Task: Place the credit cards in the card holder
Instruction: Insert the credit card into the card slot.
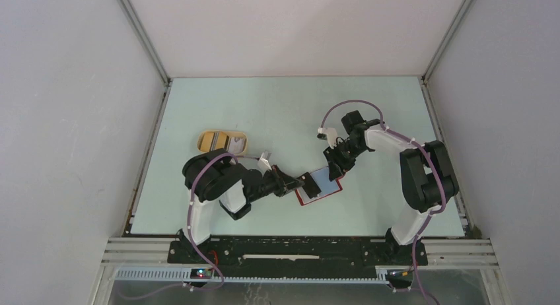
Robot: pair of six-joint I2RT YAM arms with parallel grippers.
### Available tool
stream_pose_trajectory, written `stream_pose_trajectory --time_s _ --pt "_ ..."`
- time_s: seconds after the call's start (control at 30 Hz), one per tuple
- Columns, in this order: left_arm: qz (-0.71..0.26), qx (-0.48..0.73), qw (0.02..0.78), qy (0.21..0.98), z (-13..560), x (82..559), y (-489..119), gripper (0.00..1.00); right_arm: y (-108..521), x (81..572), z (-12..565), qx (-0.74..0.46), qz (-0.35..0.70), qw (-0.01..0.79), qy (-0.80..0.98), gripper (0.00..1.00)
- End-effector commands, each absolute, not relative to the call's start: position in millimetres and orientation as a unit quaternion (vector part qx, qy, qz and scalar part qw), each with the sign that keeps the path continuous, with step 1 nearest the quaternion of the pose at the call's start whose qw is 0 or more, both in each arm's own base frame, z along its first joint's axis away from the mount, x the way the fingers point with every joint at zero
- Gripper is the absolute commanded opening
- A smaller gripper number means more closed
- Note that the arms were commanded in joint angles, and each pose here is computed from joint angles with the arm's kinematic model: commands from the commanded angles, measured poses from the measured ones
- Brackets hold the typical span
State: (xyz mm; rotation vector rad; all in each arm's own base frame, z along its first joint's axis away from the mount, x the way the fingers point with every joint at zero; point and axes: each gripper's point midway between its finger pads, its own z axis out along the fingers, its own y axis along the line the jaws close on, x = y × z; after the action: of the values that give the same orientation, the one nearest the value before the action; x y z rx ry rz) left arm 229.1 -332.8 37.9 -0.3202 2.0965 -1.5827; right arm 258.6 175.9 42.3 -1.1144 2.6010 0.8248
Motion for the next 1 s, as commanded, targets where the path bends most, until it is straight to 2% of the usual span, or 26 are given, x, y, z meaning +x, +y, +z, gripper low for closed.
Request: stream_pose_trajectory --time_s 0.0,0.97 --pt "-0.615 -0.105 0.251 0.740 65 229 -343 0.00 181 267 51 -0.379 0.276 0.108 0.877 0.42" --pt "-0.598 -0.162 0.215 0.755 32 237 -351 0.00 184 266 53 -0.382 0.277 0.109 0.875 0.42"
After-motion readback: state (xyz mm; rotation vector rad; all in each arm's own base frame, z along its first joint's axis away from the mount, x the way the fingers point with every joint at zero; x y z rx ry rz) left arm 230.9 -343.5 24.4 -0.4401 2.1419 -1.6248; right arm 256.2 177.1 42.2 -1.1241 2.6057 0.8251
